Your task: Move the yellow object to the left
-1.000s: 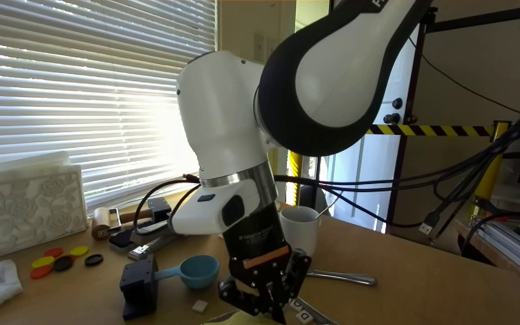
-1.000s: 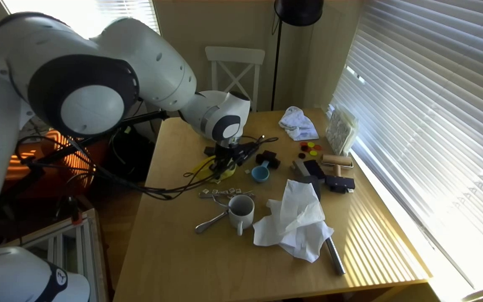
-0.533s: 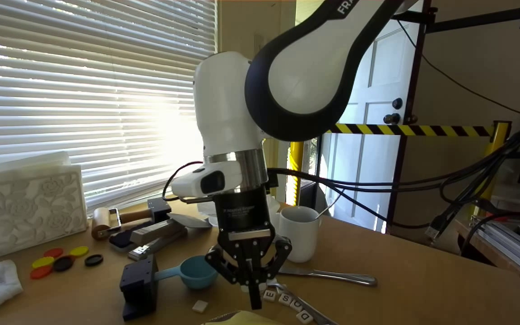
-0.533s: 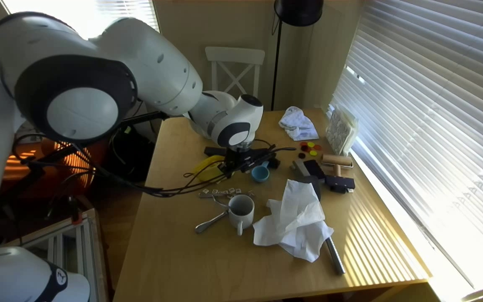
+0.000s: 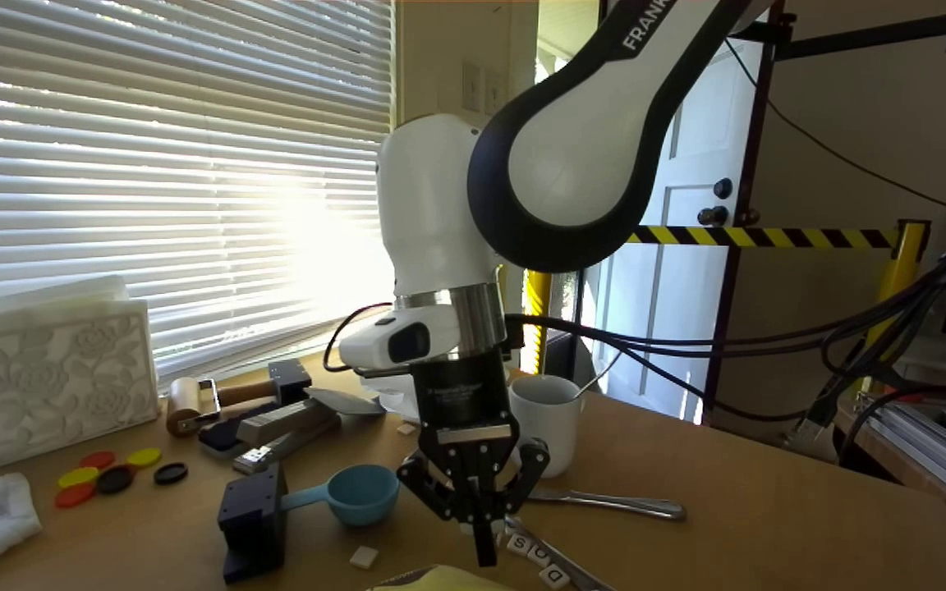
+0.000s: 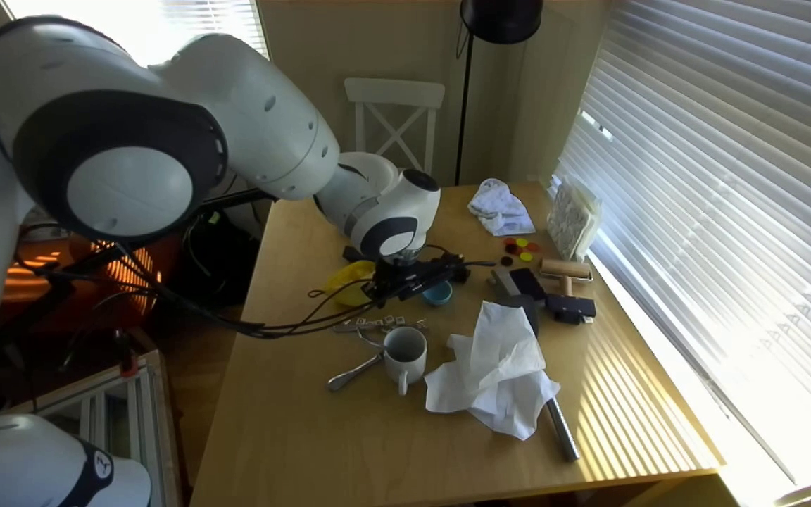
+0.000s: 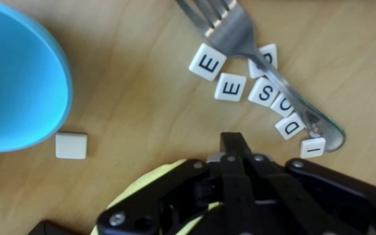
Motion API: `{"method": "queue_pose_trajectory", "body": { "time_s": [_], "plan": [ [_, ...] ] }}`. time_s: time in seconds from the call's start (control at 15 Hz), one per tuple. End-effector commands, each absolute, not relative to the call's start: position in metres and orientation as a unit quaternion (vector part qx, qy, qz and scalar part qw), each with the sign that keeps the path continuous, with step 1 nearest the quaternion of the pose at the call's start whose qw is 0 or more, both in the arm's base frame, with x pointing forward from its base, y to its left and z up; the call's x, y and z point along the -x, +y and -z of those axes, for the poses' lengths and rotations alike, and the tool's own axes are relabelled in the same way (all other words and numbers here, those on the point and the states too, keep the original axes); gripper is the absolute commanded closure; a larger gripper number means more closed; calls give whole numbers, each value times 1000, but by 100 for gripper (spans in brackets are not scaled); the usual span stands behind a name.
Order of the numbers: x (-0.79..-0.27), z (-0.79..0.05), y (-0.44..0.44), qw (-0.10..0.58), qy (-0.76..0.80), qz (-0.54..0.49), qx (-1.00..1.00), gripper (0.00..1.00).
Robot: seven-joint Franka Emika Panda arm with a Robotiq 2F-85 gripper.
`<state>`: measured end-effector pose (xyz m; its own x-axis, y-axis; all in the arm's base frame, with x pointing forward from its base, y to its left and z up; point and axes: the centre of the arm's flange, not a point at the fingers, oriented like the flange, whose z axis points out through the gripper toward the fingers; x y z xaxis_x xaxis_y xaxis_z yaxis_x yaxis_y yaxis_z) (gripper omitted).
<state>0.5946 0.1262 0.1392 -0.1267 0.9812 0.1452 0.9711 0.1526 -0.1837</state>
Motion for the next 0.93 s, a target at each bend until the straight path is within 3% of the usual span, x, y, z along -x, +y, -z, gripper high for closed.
{"method": "queue_pose_trajectory", "body": {
  "time_s": [0.0,0.87],
  "plan": [
    [-586,-140,132,123,-761,-37,636,100],
    [-586,-129,151,96,-769,-97,624,100]
  ]
}}
